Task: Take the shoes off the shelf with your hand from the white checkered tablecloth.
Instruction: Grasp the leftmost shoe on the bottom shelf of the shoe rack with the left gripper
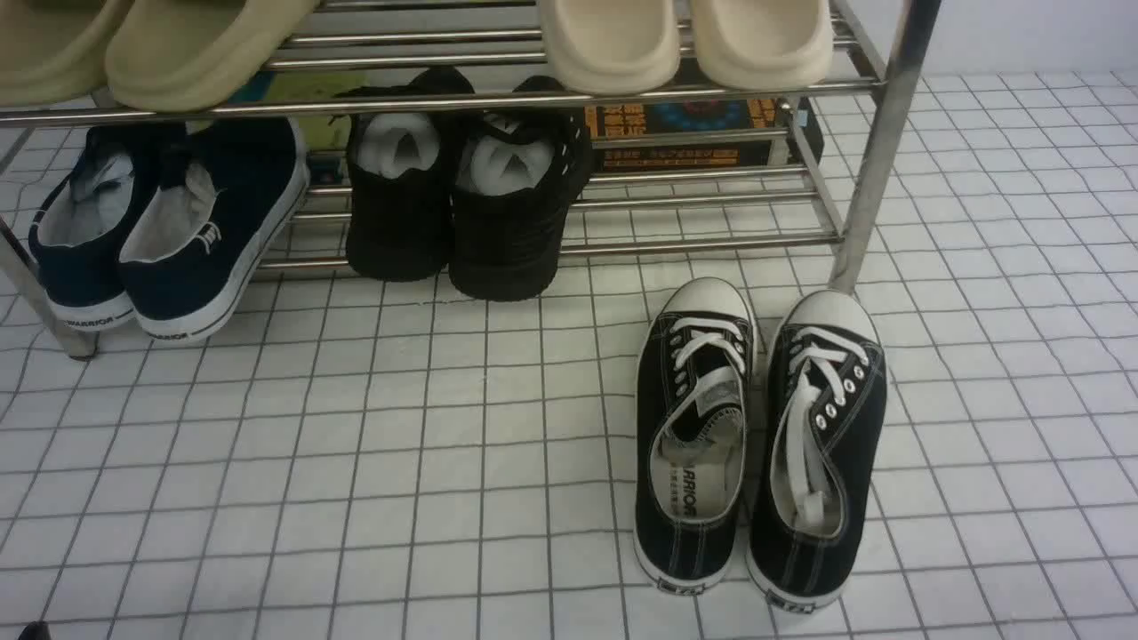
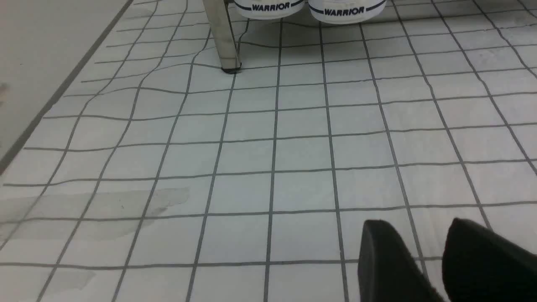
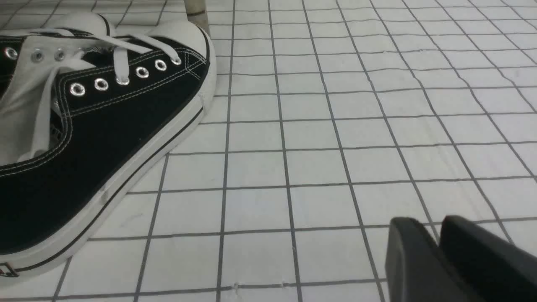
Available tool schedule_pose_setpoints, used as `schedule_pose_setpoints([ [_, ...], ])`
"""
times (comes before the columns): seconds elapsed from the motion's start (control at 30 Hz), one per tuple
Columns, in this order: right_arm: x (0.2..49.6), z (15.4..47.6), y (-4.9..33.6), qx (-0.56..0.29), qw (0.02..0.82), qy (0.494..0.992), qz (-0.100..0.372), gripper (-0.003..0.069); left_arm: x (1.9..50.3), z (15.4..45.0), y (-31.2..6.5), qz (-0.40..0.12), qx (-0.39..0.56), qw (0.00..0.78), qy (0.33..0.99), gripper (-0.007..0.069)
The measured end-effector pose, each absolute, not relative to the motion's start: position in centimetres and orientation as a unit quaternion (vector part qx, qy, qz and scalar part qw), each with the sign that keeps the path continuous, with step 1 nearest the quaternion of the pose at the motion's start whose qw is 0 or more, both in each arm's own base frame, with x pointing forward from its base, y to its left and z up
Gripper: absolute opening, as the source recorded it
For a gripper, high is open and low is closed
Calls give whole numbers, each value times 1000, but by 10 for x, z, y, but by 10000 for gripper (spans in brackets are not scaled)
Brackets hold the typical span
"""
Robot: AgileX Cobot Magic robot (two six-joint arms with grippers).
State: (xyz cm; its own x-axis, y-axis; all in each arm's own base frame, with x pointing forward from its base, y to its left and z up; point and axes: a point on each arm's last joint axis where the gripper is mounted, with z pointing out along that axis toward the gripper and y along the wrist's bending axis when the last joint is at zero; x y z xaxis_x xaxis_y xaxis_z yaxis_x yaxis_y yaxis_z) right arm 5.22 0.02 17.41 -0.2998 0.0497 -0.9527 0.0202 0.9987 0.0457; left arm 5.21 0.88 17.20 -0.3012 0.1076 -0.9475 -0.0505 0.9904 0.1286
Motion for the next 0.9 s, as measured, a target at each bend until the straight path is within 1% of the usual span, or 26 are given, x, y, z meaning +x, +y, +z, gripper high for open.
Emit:
schedule_pose_setpoints([
  [0.6,52,174,0,22,591,806,12,149,52,172,9,73,21,591,803,239],
  [0.63,52,174,0,22,591,806,12,151,52,173,9,64,14,593,802,239],
  [0.67,52,174,0,22,591,806,12,151,52,173,8,47,0,596,801,239],
  [0.7,52,174,0,22,591,806,12,153,53,174,5,-8,-45,608,792,239],
  [0.73,52,174,0,22,591,806,12,154,54,175,4,-27,-59,610,790,239],
  [0.77,52,174,0,22,591,806,12,155,54,177,1,-83,-106,616,776,239],
  [0.8,52,174,0,22,591,806,12,157,56,184,-3,-191,-192,624,733,239],
  [0.83,52,174,0,22,591,806,12,157,56,189,-4,-259,-247,621,697,239],
  [0.87,52,174,0,22,591,806,12,157,56,191,-4,-278,-263,621,684,239],
  [0.9,52,174,0,22,591,806,12,157,56,197,-4,-359,-329,607,628,239],
])
